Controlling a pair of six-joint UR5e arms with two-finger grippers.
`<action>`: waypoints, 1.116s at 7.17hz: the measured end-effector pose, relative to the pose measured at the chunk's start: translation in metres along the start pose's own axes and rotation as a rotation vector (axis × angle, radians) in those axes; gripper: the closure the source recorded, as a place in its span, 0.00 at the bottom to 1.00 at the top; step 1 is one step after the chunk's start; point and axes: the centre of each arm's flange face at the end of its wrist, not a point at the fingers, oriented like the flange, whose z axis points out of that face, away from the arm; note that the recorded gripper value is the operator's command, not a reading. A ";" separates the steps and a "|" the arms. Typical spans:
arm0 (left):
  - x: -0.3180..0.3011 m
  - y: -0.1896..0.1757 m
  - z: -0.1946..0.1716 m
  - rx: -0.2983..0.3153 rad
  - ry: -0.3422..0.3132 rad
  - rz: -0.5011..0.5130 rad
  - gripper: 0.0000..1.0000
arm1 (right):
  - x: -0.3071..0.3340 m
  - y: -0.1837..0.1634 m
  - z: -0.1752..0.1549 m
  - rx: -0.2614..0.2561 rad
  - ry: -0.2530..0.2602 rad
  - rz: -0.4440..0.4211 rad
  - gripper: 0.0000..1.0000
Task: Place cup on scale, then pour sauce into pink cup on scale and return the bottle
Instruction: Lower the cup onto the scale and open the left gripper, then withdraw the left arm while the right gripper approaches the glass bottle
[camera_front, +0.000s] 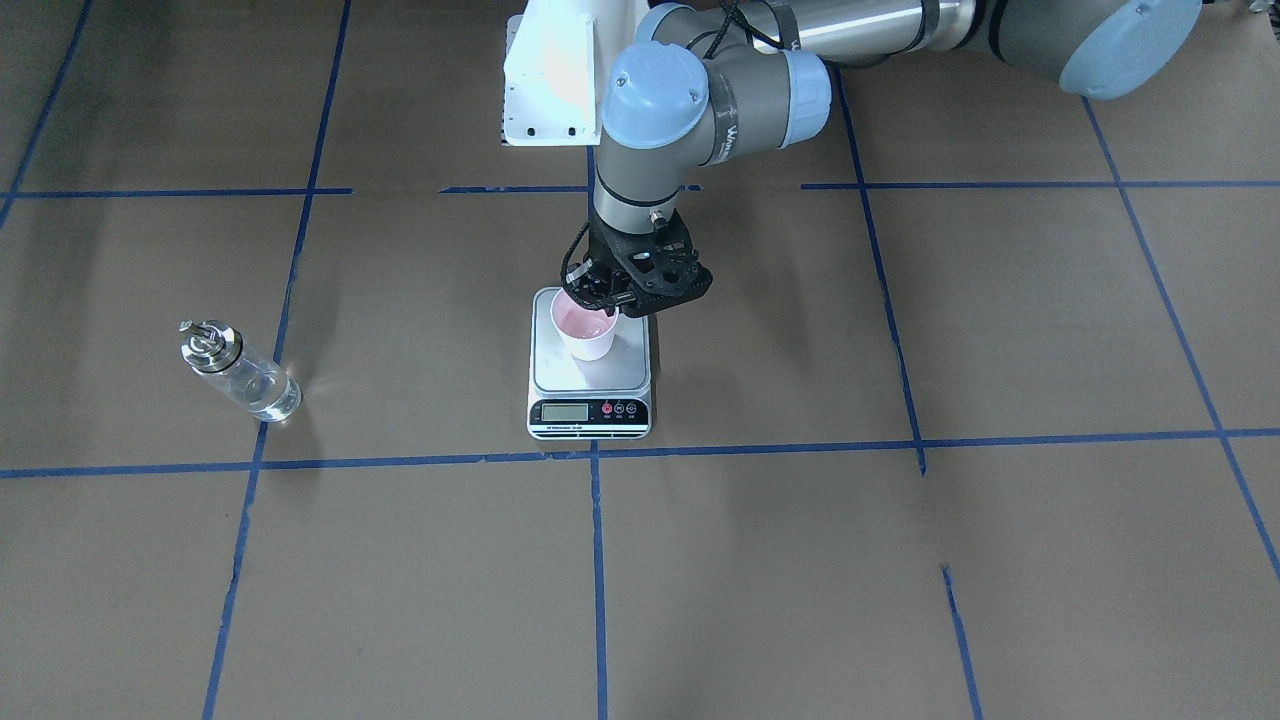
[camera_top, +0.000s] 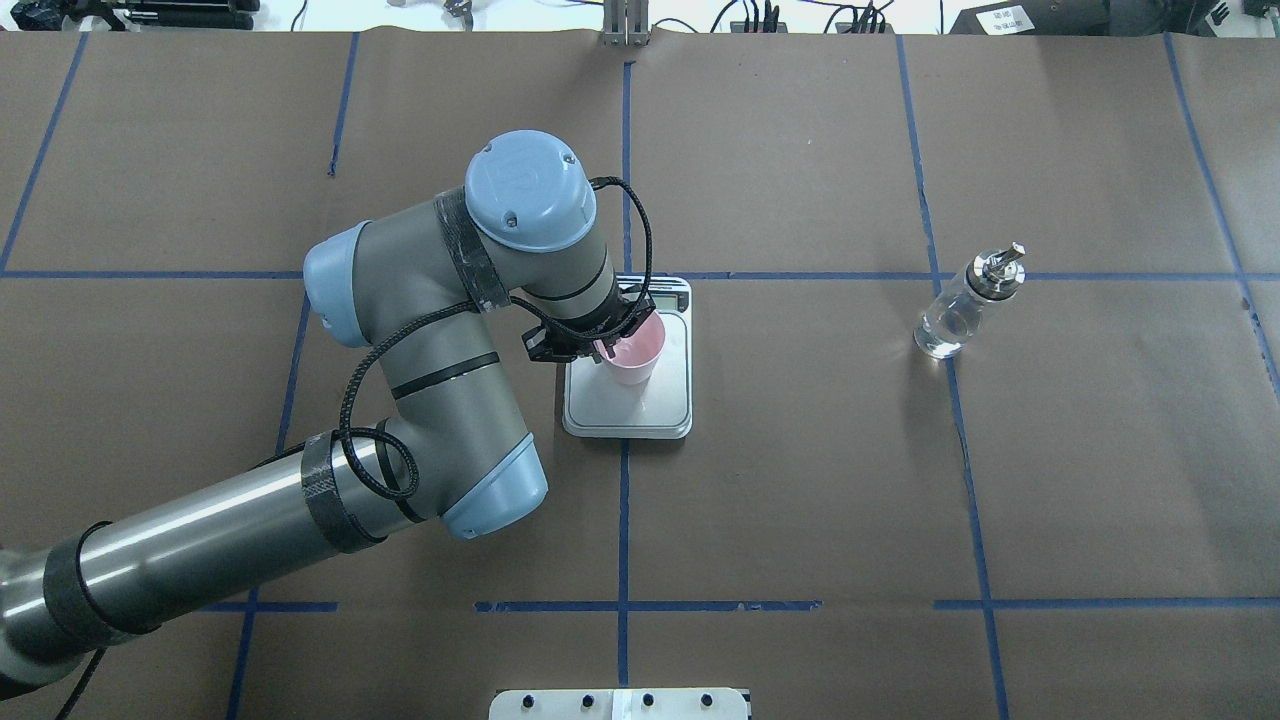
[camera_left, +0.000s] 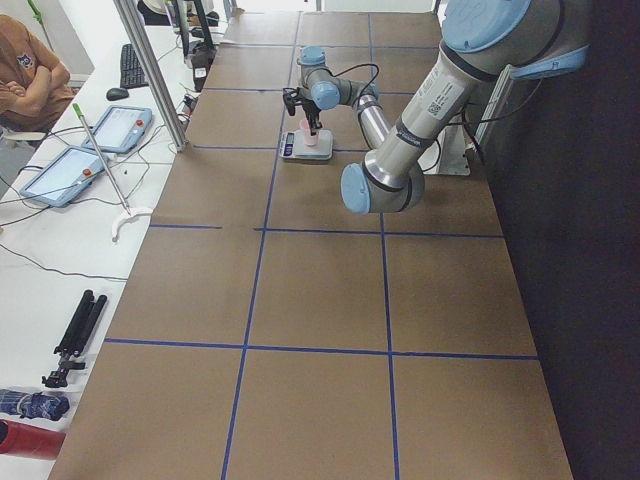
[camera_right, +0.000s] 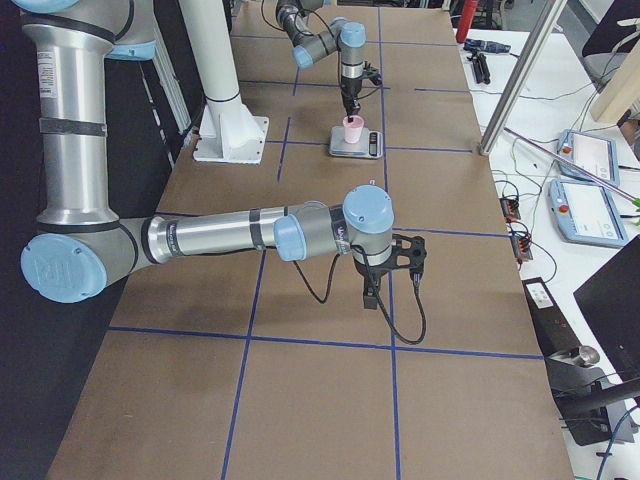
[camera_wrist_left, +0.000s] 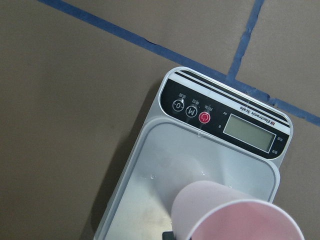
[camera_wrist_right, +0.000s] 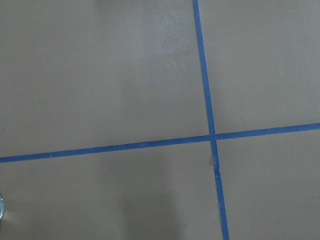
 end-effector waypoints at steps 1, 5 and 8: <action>0.000 0.001 -0.004 0.001 0.007 0.004 0.00 | -0.008 -0.002 0.001 -0.003 -0.002 -0.016 0.00; -0.005 -0.001 -0.074 0.031 0.045 0.041 0.00 | -0.037 -0.004 -0.008 0.023 -0.015 -0.086 0.00; -0.040 -0.029 -0.130 0.074 0.058 0.099 0.00 | -0.071 0.045 -0.037 0.115 -0.059 -0.103 0.00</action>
